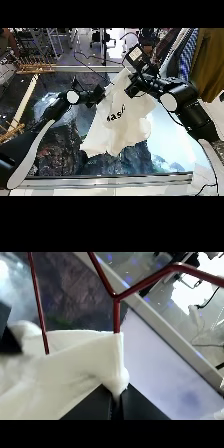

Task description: Fold the clothes and pants, and hang the long-sleeved shirts on hangers.

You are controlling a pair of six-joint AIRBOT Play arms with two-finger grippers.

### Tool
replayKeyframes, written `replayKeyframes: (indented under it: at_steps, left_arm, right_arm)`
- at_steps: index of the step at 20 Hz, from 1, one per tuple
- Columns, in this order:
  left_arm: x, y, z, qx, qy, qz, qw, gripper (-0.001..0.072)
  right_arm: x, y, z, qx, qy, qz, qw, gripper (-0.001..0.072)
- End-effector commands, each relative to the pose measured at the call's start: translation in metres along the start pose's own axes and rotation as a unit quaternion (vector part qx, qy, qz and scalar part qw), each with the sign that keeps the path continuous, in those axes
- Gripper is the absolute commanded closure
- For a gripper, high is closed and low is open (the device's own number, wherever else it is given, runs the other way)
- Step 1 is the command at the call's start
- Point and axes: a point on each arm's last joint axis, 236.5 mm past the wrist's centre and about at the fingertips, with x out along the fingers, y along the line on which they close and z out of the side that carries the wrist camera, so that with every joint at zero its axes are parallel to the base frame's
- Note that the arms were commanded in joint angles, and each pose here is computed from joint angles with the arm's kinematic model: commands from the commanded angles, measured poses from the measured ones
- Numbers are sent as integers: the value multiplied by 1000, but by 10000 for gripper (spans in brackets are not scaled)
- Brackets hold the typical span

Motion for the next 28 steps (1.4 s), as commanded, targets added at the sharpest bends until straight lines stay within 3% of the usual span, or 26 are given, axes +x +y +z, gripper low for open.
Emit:
replayKeyframes:
  at_steps: [1, 7, 13, 17, 23, 28]
  left_arm:
    - [-19, 0, 63, 16, -82, -22, 996, 693]
    - [-67, 12, 122, 83, -121, -22, 989, 694]
    - [-91, 37, 133, 86, -70, -35, 993, 694]
    - [-104, 25, 140, 98, -67, -81, 990, 695]
    - [-112, 24, 134, 149, -46, -97, 983, 696]
    - [-113, -14, 86, 200, 13, -152, 968, 695]
  right_arm:
    - [-9, 13, -25, -31, 55, 33, 997, 698]
    - [-10, 19, -36, -65, 76, 47, 994, 699]
    - [-16, 12, -69, -101, 136, 58, 984, 700]
    - [-17, 9, -86, -169, 163, 70, 970, 700]
    - [16, 1, -142, -235, 247, 60, 938, 700]
    - [88, 31, -127, -173, 172, 37, 969, 700]
